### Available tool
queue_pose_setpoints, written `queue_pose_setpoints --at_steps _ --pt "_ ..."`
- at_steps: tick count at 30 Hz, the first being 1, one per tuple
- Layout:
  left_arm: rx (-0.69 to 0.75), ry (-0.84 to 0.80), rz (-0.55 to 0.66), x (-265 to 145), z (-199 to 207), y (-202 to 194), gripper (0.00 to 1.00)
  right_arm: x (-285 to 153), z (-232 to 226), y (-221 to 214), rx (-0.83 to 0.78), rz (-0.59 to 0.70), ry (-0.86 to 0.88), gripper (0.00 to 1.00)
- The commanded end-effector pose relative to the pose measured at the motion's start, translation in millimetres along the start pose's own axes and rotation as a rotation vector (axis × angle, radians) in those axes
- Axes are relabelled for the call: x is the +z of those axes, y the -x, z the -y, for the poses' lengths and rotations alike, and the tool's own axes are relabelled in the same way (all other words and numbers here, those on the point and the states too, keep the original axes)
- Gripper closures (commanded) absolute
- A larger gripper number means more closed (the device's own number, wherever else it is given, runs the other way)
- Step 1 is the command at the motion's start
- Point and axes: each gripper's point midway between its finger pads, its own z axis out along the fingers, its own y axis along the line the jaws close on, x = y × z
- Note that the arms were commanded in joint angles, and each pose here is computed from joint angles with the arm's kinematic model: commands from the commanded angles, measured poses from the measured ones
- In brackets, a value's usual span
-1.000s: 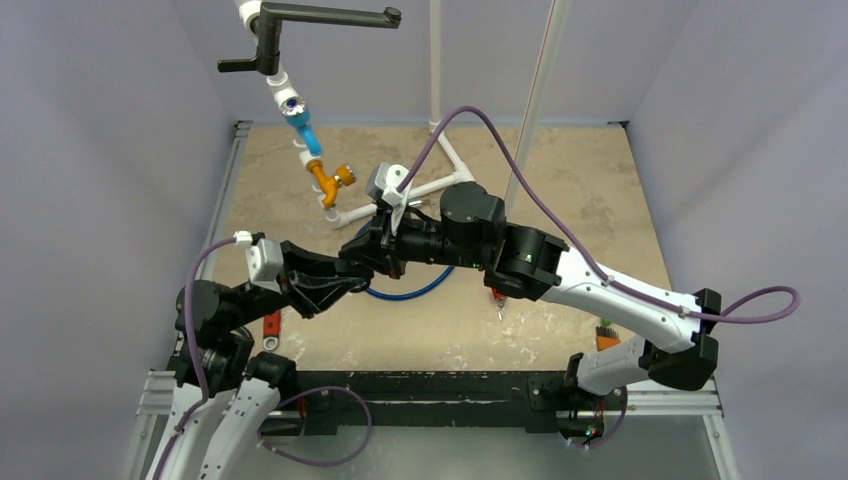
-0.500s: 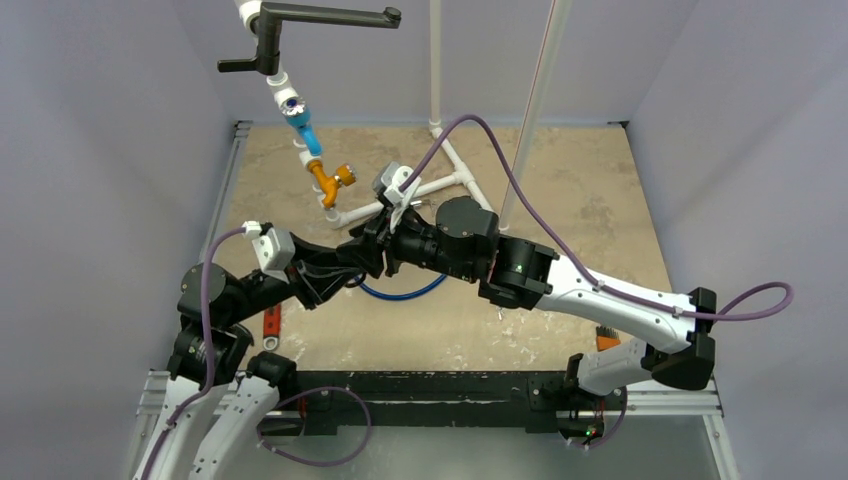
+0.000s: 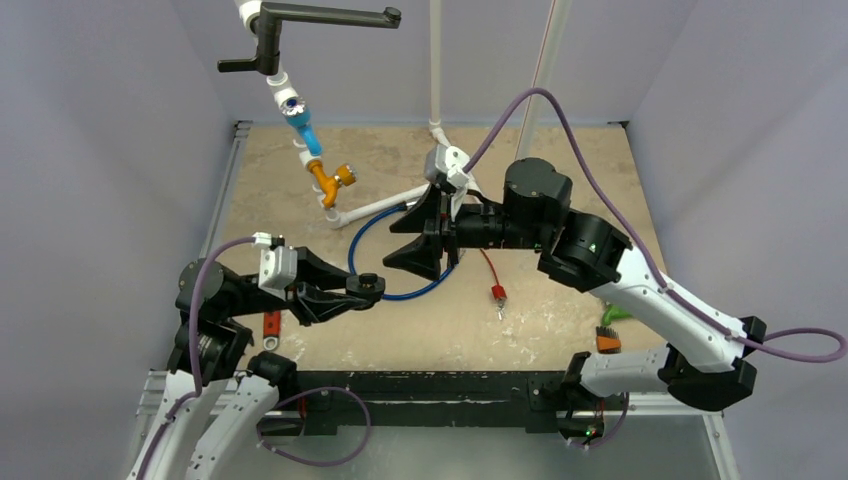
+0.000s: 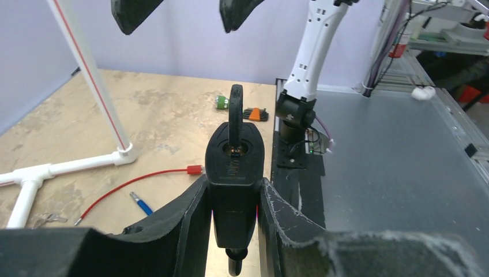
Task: Unlock with the key
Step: Unlock the lock.
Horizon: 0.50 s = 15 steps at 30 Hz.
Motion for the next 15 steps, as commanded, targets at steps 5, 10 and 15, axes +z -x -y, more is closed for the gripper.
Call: queue_pose_setpoints --at_steps 5,10,15 --pt "0.147 -0.100 0.034 -0.3 21.4 32.6 1.00 -0.7 -34.4 -22.9 0.003 -0.129 0.223 0.45" --pt "0.135 -0.061 0.032 1.4 12.7 33.1 1.00 4.1 -35.6 -33.8 0.009 -0.155 0.249 0.43" --pt "0.119 -0.041 0.037 3.3 6.8 33.4 1.00 8.7 -34.5 -36.0 0.006 -0.149 0.248 0.52"
